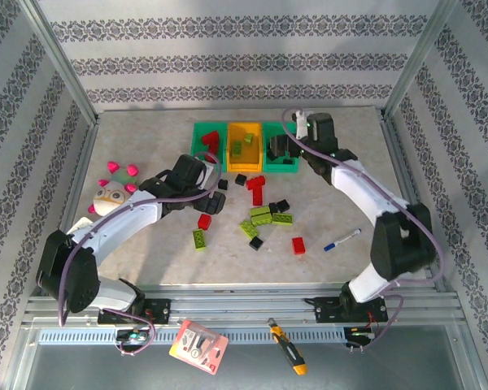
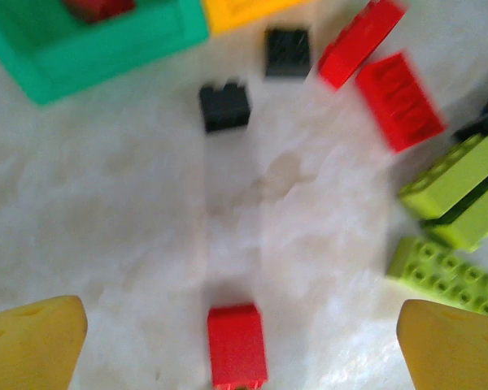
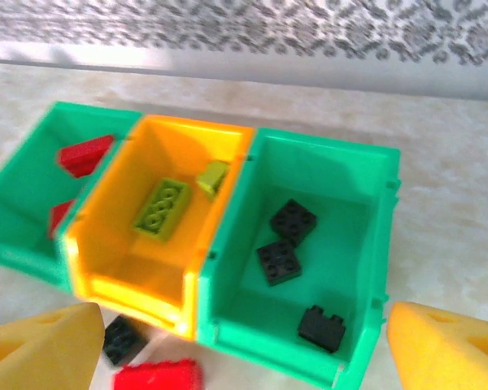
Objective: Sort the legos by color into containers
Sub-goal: Place the lego in the container, then pick up the lego from the center of the table.
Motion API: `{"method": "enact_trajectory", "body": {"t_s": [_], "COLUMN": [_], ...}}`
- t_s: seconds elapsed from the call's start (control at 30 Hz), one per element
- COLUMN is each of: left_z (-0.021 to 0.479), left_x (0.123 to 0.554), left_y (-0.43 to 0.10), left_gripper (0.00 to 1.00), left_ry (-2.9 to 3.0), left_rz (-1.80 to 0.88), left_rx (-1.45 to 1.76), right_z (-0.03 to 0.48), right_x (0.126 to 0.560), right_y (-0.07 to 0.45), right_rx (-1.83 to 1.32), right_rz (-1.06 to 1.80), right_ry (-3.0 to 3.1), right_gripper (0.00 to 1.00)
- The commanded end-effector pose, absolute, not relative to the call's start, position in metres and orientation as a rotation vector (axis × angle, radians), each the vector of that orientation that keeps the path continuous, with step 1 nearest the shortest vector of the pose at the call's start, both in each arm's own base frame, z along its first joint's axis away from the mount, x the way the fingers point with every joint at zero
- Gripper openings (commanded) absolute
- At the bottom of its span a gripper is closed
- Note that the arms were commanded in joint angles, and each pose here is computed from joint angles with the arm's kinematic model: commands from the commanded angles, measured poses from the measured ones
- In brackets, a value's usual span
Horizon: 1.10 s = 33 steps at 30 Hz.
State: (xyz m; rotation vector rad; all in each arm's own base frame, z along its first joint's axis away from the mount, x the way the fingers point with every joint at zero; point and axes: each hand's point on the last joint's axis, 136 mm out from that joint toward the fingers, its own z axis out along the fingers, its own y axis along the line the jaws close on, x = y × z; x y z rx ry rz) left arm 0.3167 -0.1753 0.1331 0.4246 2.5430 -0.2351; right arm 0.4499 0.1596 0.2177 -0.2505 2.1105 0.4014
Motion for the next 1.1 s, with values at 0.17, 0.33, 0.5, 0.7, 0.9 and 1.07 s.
{"method": "enact_trajectory", "body": {"t_s": [0.17,0.33,0.5,0.7,0.9,1.07], "left_z": [0.083,0.062,0.044,0.024,0.036,0.069], "left_x": [0.286,0.285,0.287,0.292,0.297,0.311], "left_y": [-0.167,-0.176,-0.181,-0.184,-0.183,-0.179], "left_gripper": [0.85,0.75,0.61,0.39,0.3,0.28], "left_ry": [2.857,2.928,2.963,2.987,2.955,2.862], "left_rz": [-0.172,-0.198,-0.201,-0.194,-0.181,-0.134], "left_rx": [0.255,0.275,0.29,0.3,0.294,0.299], "right_z": [0.223,0.217,0.212,0.212,0.216,0.227], "right_x": [0.342,0.299,0.283,0.285,0.283,0.279], "right_y": [0.216,0.241,0.252,0.253,0.253,0.257], "right_rx": [-0.641,-0.758,-0.804,-0.809,-0.811,-0.822], "right_rz": [0.703,0.854,0.897,0.881,0.887,0.925], "right_ry": [2.02,2.018,2.034,2.036,2.027,2.001], "right_gripper": [0.91,0.92,0.92,0.93,0.93,0.93]}}
